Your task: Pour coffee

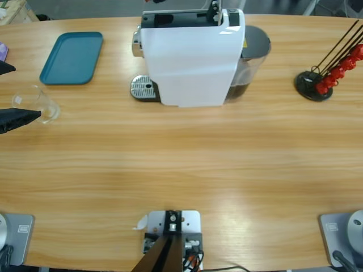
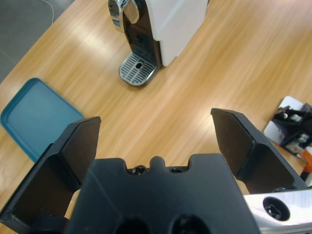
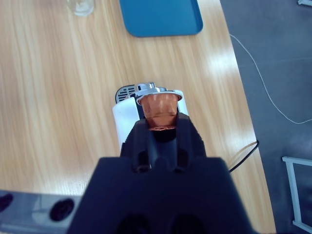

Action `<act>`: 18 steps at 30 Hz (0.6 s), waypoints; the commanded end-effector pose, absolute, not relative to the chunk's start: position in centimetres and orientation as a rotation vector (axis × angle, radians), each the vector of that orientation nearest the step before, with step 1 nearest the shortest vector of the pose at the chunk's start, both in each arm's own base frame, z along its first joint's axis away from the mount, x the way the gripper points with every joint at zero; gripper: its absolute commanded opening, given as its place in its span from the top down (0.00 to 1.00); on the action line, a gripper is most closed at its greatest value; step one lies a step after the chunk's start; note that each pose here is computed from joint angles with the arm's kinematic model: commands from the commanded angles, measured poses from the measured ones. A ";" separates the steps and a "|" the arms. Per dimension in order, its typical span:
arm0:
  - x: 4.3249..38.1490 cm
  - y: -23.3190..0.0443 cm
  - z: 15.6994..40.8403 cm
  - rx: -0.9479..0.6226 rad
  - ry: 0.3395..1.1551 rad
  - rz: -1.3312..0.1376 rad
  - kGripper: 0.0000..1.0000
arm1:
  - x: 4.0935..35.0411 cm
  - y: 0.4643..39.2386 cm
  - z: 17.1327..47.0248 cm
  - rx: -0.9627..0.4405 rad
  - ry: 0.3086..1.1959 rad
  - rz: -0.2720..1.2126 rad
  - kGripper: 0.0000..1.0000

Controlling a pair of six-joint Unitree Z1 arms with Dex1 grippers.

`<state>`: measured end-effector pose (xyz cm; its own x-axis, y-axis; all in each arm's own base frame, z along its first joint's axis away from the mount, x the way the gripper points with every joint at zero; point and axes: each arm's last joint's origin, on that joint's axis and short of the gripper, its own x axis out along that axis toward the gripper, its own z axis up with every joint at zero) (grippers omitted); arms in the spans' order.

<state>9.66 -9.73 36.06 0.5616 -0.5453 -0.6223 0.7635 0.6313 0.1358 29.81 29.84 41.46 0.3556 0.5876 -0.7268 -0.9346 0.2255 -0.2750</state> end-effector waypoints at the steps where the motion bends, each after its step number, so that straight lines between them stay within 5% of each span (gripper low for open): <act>1: 9.8 -9.6 34.7 0.421 0.626 -0.772 0.00 | 31.7 31.2 37.4 -0.830 0.625 1.126 1.00; 18: 9.9 -9.2 34.7 0.409 0.624 -0.748 0.00 | 32.4 31.4 35.5 -0.917 0.659 1.096 1.00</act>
<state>9.87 -9.47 35.84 0.5717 -0.5283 -0.6278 0.7485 0.6492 0.1352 31.11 30.67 38.98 0.3708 0.5156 -0.7724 -0.9286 0.1915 -0.3180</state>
